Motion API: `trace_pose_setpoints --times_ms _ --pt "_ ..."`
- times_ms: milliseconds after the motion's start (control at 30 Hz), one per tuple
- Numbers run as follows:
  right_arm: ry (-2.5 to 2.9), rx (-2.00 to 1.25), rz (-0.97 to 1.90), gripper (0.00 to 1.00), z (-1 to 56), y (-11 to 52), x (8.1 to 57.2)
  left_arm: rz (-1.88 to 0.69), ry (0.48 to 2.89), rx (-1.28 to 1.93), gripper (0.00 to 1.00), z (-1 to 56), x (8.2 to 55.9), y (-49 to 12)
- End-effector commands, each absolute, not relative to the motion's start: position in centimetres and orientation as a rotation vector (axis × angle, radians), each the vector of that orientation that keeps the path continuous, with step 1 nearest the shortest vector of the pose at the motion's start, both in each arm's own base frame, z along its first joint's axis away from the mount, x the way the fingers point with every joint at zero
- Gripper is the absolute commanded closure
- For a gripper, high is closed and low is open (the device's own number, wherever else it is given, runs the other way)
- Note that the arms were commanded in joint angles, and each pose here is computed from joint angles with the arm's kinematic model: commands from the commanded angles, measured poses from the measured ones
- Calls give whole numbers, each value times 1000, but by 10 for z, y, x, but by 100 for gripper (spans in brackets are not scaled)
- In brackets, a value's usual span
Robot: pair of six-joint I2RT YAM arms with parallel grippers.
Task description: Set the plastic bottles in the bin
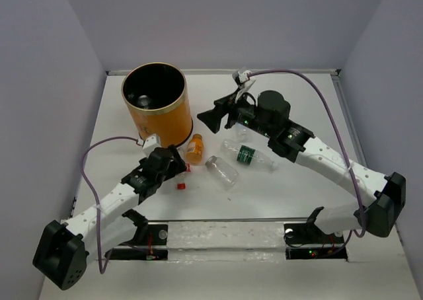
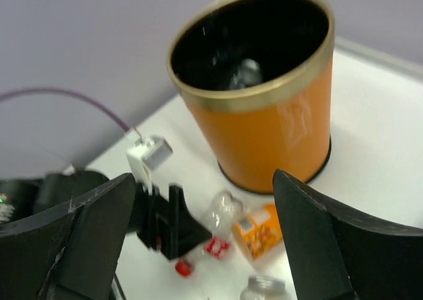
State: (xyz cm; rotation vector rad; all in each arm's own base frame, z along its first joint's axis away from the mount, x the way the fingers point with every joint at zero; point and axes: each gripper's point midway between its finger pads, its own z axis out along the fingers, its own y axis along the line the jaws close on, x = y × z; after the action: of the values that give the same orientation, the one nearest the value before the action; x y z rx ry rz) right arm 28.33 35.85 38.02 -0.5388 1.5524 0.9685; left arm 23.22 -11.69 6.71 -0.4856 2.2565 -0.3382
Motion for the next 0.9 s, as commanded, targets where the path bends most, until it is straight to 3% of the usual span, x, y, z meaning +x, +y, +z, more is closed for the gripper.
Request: trace_pose_setpoints --times_ms 0,200,267,333,467,600,700,867 --pt "1646 -580 1022 11 331 369 267 -318 2191 -446 1 72 249 -119" --pt "1723 -624 1044 11 291 379 250 -236 2245 -419 1 54 251 -116" --pt "1734 -618 1044 11 286 379 249 -200 2257 -428 5 49 253 -114" --pt "1747 -609 1039 11 281 379 251 -185 2257 -431 15 49 256 -114" --pt "1825 -541 983 11 260 375 261 -159 2266 -434 22 46 260 -114" --pt "1930 -387 831 8 232 365 288 -170 2250 -449 43 52 260 -113" --pt "1969 -316 772 5 218 364 301 -213 2220 -452 50 68 256 -113" --pt "2050 -259 726 4 192 380 320 -363 2067 -458 52 140 252 -113"
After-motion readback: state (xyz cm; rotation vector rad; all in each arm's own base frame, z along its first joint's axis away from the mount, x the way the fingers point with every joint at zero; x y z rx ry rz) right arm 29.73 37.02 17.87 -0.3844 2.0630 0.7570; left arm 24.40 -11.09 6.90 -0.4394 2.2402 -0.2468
